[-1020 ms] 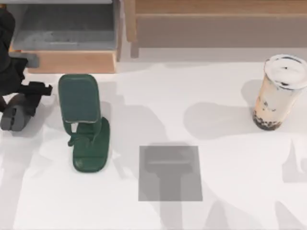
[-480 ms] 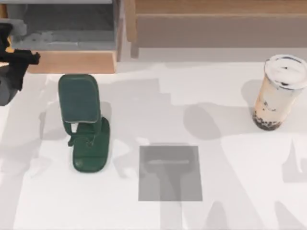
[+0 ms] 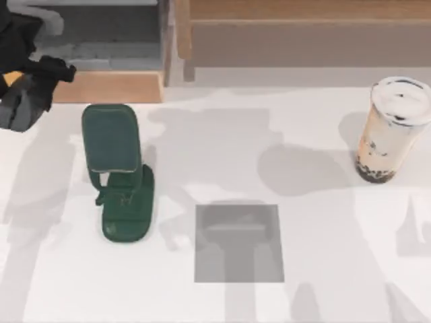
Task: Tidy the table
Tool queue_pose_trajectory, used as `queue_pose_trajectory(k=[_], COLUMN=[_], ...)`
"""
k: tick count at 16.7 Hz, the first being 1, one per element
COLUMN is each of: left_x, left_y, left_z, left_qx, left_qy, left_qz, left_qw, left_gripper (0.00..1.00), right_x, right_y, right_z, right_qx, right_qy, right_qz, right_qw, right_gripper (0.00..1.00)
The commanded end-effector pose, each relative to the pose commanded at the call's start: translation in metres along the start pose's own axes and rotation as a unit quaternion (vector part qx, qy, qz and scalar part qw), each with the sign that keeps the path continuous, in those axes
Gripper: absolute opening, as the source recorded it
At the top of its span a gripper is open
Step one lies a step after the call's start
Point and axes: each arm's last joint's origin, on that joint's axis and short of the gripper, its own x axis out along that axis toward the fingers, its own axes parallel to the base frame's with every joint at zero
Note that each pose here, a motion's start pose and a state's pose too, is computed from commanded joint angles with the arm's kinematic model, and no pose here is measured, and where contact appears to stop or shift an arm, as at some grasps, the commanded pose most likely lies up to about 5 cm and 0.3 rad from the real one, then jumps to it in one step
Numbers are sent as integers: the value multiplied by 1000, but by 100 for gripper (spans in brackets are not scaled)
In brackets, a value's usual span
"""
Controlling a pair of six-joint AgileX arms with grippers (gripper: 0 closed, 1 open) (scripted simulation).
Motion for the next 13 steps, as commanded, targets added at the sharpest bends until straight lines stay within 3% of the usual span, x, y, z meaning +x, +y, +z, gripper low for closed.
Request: queue_pose_trajectory(k=[2,4,5,7,8,10,12,13], left_x=[-21,-52,-71,-118,-146,-209,-279,-316], left_y=[-38,-94,-127,-203,-244,-323,-385,-405], left_z=[17,33,38,35,25,-14,-80,-121], left_qx=[97,223,292,434,499,602,648,645], left_qy=[-64,-150,-199,-311,-372,-498,-624,-684], left_qz=[7,16,21,34,41,57,79,92], left_qw=[993,963,935,845,782,621,429,328], left_gripper=[0,0,0,0,0,0,0,0], right_x=[0,0,0,0,0,0,0,0], right_y=[0,0,0,0,0,0,0,0], right_z=[0,0,0,0,0,0,0,0], right_qx=[0,0,0,0,0,0,0,0], right_qy=[0,0,0,0,0,0,0,0], right_qz=[0,0,0,0,0,0,0,0], right_qw=[1000,1000,1000,1000,1000,1000,1000,1000], right_gripper=[100,100,100,100,100,100,100,100])
